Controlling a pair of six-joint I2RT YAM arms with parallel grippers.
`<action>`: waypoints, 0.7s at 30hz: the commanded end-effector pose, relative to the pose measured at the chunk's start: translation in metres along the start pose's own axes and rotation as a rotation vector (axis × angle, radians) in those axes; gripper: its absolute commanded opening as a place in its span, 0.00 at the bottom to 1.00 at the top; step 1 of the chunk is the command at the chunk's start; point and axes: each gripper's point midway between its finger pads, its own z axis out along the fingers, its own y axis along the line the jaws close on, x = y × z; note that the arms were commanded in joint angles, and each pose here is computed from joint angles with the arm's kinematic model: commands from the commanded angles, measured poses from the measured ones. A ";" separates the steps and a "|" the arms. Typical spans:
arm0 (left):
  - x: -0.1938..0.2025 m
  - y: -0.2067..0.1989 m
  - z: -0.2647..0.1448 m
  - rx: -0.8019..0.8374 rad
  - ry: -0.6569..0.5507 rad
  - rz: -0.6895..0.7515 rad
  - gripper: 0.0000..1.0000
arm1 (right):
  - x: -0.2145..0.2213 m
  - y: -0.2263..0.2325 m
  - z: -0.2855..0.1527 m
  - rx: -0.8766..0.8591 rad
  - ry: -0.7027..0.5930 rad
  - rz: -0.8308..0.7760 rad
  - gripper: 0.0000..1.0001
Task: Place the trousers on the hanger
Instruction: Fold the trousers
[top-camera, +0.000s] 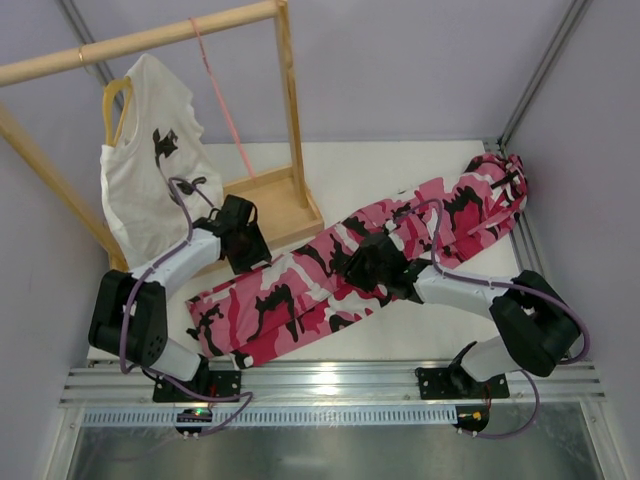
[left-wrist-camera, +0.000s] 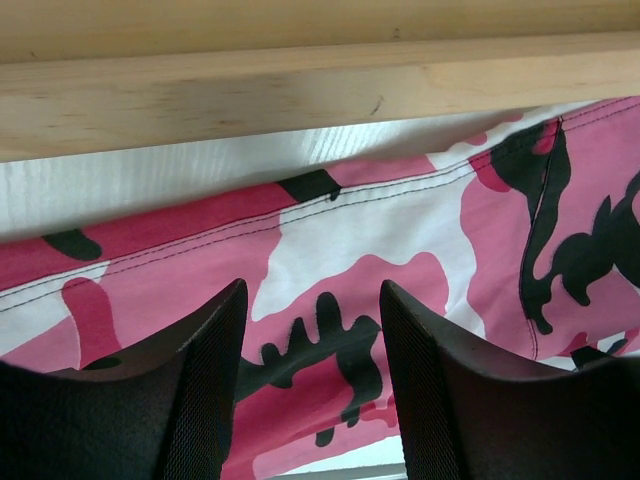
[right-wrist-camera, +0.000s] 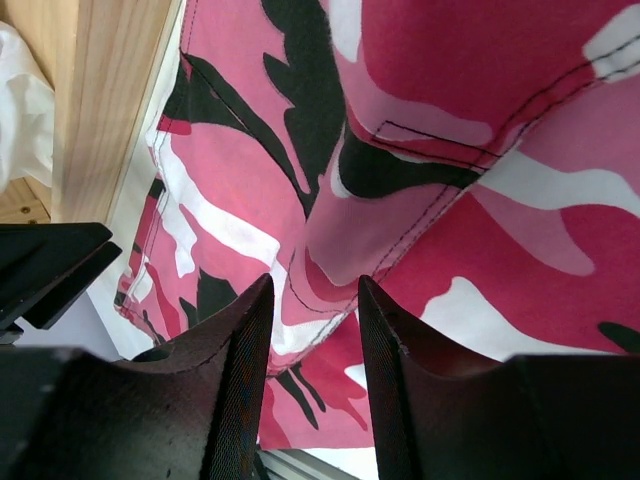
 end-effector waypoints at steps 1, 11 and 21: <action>-0.009 0.006 -0.009 -0.009 -0.044 0.008 0.57 | -0.009 0.028 0.004 -0.059 -0.056 0.021 0.42; -0.010 0.016 -0.009 -0.029 -0.051 0.013 0.57 | -0.014 -0.002 0.019 0.088 -0.116 -0.050 0.40; -0.007 -0.001 -0.003 0.050 -0.005 0.039 0.57 | -0.065 -0.027 0.015 0.231 -0.221 -0.150 0.40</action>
